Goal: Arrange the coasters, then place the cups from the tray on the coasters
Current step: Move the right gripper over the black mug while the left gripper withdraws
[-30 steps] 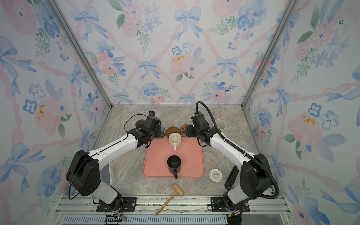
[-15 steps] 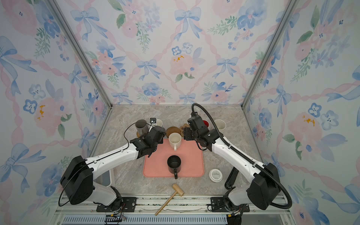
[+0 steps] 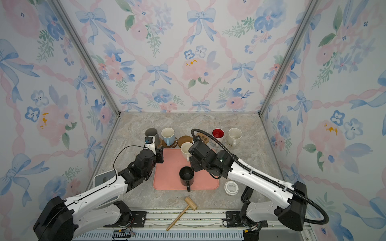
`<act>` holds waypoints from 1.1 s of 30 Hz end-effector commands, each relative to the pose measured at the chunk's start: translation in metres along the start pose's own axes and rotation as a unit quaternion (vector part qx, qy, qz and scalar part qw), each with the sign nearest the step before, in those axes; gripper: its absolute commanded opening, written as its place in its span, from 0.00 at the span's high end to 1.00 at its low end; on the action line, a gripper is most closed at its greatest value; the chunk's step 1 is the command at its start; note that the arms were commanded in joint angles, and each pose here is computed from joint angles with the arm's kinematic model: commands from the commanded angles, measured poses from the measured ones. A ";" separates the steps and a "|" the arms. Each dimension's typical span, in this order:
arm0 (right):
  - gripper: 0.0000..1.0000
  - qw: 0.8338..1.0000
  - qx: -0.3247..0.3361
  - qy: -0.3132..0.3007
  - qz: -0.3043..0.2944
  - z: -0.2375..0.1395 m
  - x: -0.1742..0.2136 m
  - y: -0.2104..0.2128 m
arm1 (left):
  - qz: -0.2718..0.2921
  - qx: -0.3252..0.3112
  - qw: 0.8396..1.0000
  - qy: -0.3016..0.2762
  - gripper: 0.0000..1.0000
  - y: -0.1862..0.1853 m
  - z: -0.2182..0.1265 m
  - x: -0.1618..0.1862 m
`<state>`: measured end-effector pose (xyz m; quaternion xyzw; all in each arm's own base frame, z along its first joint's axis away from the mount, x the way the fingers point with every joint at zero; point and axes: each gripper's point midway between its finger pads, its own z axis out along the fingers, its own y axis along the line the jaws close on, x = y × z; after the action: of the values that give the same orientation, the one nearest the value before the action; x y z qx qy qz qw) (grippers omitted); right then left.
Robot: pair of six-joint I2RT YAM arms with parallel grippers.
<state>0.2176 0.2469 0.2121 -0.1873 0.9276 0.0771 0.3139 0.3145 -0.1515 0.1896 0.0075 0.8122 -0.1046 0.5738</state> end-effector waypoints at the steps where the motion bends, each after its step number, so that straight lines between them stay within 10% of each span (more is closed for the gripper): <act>1: 0.29 0.998 0.038 0.039 0.007 -0.009 0.027 -0.006 | 0.012 0.039 0.999 -0.019 0.64 -0.007 -0.007 -0.005; 33: 0.45 0.986 -0.035 0.161 0.033 0.065 0.119 0.083 | 0.006 0.043 0.999 -0.020 0.63 0.002 -0.009 0.000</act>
<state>0.1382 0.3011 0.0973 -0.1760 0.9673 0.0875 0.1605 0.3066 -0.1526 0.1931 0.0326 0.7986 -0.1426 0.5838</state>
